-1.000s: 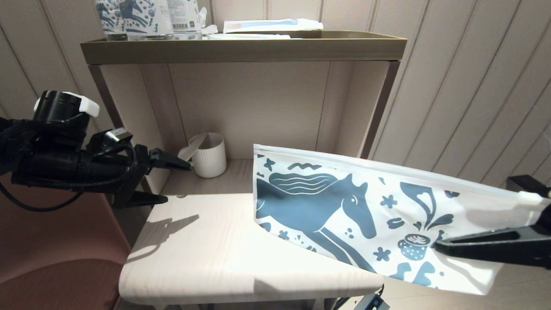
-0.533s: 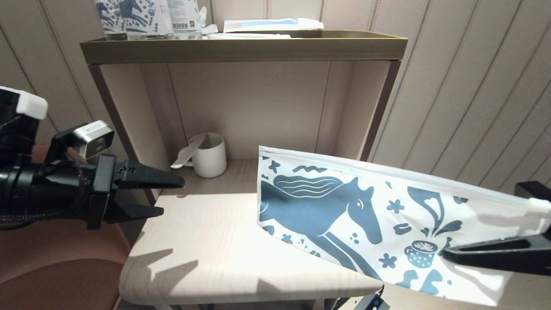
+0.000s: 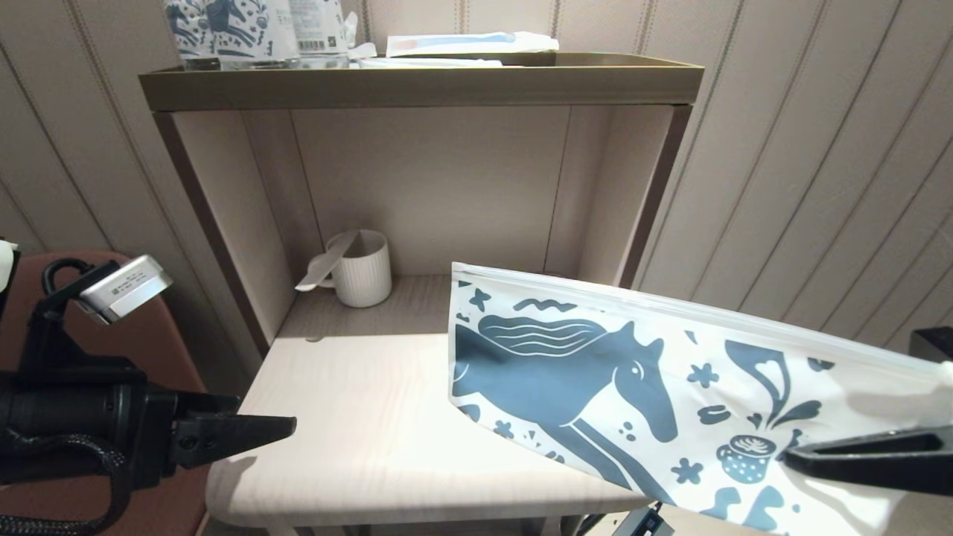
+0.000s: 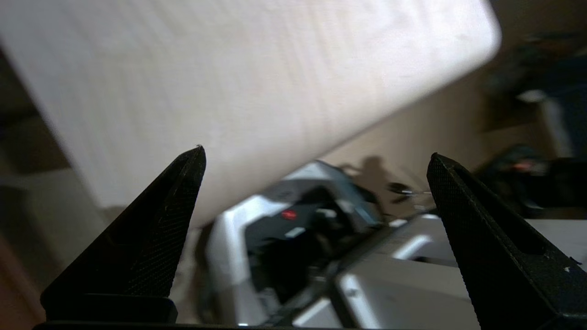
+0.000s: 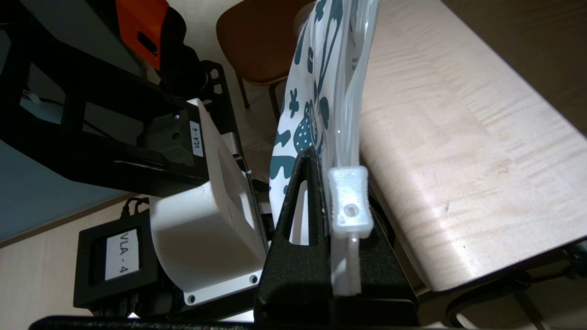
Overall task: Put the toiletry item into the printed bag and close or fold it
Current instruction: Pick up the comb
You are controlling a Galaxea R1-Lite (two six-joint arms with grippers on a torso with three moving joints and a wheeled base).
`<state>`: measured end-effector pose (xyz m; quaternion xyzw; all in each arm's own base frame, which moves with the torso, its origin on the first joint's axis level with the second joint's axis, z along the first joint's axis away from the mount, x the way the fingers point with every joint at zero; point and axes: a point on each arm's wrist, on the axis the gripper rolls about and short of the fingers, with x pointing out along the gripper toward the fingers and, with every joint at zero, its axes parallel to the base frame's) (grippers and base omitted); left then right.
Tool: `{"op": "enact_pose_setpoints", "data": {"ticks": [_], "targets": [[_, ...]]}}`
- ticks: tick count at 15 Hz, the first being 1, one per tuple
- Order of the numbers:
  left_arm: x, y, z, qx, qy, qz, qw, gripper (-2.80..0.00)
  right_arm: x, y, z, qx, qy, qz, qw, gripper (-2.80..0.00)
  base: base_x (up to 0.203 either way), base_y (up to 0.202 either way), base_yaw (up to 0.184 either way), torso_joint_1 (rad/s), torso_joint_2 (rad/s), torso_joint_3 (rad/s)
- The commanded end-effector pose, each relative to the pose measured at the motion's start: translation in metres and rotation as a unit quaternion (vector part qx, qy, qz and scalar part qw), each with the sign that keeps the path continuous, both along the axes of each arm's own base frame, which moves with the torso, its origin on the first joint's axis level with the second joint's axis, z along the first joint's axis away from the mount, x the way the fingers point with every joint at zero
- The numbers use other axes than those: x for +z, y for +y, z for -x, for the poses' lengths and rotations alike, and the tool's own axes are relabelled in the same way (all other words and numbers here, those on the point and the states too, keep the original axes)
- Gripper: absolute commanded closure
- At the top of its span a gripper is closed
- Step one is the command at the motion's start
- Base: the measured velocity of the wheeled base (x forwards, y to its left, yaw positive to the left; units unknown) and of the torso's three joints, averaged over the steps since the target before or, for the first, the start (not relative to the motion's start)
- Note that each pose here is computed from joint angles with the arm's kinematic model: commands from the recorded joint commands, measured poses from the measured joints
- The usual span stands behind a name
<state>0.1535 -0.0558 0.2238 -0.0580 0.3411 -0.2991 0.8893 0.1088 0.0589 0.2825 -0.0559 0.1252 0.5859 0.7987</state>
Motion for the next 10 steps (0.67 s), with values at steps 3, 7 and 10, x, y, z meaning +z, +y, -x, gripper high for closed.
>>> {"op": "enact_pose_setpoints", "data": {"ticks": [3, 7, 10], "targets": [[0.001, -0.004, -0.020, 0.056, -0.093, -0.076, 0.9912, -2.80, -0.002, 0.001, -0.001, 0.003, 0.004, 0.000, 1.000, 0.00, 0.000, 0.000, 0.000, 0.000, 0.00, 0.000], [-0.002, -0.022, -0.013, -0.007, -0.158, -0.136, 0.9779, -2.80, -0.003, 0.001, -0.002, 0.003, 0.007, 0.001, 1.000, 0.00, 0.000, 0.000, 0.000, 0.000, 0.00, 0.000], [-0.015, -0.035, 0.007, -0.050, -0.172, -0.178, 0.9676, -2.80, -0.004, 0.002, -0.004, 0.004, 0.010, 0.003, 1.000, 0.00, 0.000, 0.000, 0.000, 0.000, 0.00, 0.000]]}}
